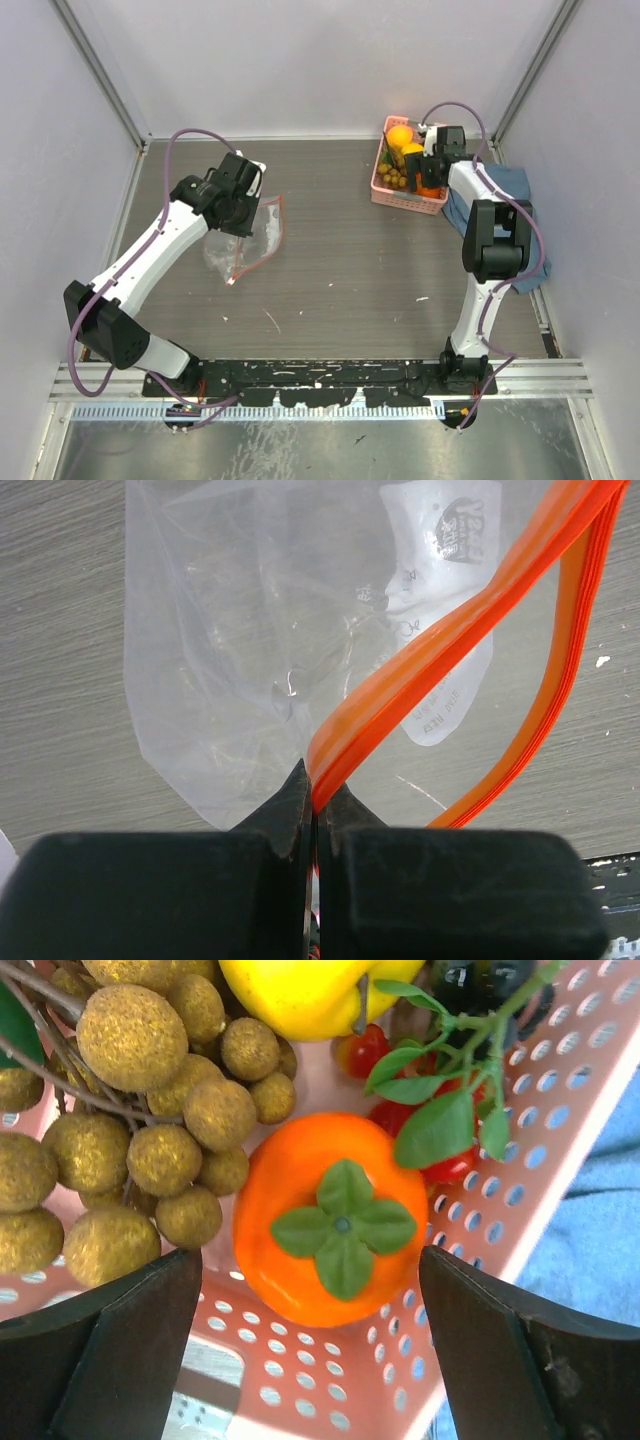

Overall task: Place the food in the zip-top bag and seal the zipper
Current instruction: Pick up the fake fruit from the bin.

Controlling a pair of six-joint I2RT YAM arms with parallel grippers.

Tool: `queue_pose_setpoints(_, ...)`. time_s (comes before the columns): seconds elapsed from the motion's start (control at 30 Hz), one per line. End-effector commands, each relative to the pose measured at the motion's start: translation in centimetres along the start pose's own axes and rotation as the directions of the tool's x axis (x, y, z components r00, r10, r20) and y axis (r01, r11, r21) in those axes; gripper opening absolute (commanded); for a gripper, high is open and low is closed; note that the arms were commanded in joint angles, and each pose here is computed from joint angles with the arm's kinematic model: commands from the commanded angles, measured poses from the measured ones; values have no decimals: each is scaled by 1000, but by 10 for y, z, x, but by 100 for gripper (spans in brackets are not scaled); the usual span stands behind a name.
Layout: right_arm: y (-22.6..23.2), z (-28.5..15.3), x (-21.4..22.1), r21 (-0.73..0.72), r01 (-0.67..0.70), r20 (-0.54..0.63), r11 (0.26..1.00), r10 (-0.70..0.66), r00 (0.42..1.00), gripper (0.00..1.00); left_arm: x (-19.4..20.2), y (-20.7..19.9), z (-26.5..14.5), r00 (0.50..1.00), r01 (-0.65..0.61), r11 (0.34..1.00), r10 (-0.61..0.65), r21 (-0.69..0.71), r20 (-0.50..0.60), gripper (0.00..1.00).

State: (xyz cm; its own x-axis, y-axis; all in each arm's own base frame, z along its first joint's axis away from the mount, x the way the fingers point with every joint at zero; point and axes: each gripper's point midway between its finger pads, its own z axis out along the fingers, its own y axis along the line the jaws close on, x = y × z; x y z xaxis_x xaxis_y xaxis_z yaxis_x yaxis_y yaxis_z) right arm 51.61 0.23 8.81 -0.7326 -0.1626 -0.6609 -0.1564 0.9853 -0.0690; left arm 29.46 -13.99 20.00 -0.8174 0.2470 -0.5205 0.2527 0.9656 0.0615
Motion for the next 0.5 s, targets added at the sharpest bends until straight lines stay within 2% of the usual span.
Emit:
queue_pose_setpoints(0.0, 2, 12, -10, -38, 47, 18, 998, -47, 999, 94, -12, 4, -9, 998, 6, 1000, -6, -4, 67, 0)
queue_pose_setpoints(0.47, 14, 43, 13, -112, 57, -28, 992, -61, 998, 100, -11, 0, -10, 998, 4, 1000, -5, 17, 65, 0)
